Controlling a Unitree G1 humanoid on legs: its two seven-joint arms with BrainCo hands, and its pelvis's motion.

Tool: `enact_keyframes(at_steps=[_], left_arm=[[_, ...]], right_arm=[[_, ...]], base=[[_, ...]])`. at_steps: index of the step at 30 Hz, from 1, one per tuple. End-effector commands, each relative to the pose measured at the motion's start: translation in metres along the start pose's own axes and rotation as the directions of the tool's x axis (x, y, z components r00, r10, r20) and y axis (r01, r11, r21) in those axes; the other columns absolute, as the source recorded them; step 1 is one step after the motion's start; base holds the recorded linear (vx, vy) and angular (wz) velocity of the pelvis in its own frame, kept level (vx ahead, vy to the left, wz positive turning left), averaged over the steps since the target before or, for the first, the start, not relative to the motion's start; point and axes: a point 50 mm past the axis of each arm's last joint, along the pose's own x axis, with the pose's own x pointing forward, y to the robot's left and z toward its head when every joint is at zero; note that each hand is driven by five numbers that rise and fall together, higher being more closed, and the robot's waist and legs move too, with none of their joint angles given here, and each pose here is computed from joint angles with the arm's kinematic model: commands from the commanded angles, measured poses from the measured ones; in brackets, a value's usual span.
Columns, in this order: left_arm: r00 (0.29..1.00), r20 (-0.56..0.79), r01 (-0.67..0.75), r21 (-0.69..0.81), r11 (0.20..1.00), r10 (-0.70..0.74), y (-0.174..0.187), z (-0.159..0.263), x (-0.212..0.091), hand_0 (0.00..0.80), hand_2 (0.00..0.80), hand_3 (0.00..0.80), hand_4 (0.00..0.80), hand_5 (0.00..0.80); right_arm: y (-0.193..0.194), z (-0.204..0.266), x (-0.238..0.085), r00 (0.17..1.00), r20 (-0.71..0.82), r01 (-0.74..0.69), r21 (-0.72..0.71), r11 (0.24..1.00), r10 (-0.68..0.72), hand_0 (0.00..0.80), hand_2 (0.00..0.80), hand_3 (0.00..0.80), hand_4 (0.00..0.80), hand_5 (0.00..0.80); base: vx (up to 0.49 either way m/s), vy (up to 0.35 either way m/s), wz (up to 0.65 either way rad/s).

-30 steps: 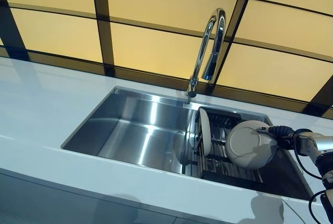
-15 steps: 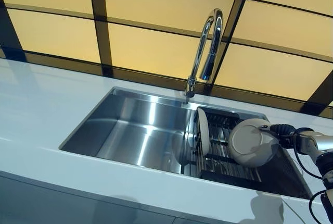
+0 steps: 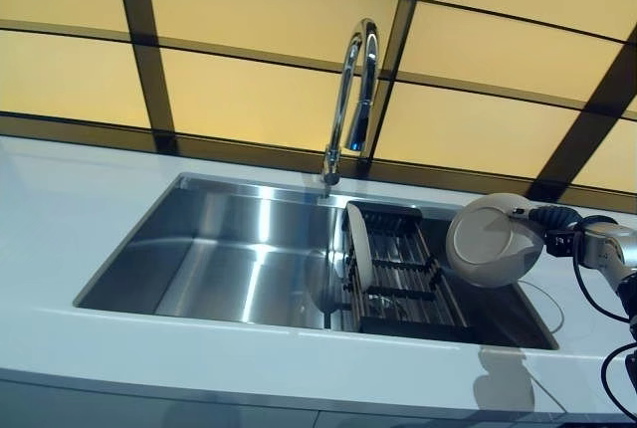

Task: Take plates into dishwasher

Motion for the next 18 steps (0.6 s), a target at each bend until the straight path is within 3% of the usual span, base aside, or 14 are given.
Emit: enact_keyframes(at_steps=[1,18], left_arm=[[1.0,-0.007,-0.003,0.086,0.996,0.004,0.001,0.006,0.002,0.0,0.0,0.0,0.0,0.0],[0.997,-0.049,-0.057,0.123,0.991,0.064,0.016,0.008,0.001,0.0,0.0,0.0,0.0,0.0]], right_arm=[[-0.014,0.063,-0.021,0.973,0.221,0.084,-0.051,0.995,-0.071,0.8,0.8,0.8,0.8,0.8],[-0.062,0.06,-0.048,0.943,0.212,0.265,-0.017,0.964,-0.256,0.8,0.8,0.8,0.8,0.8]], base=[[-0.015,0.016,-0.17],[-0.041,0.023,-0.15]])
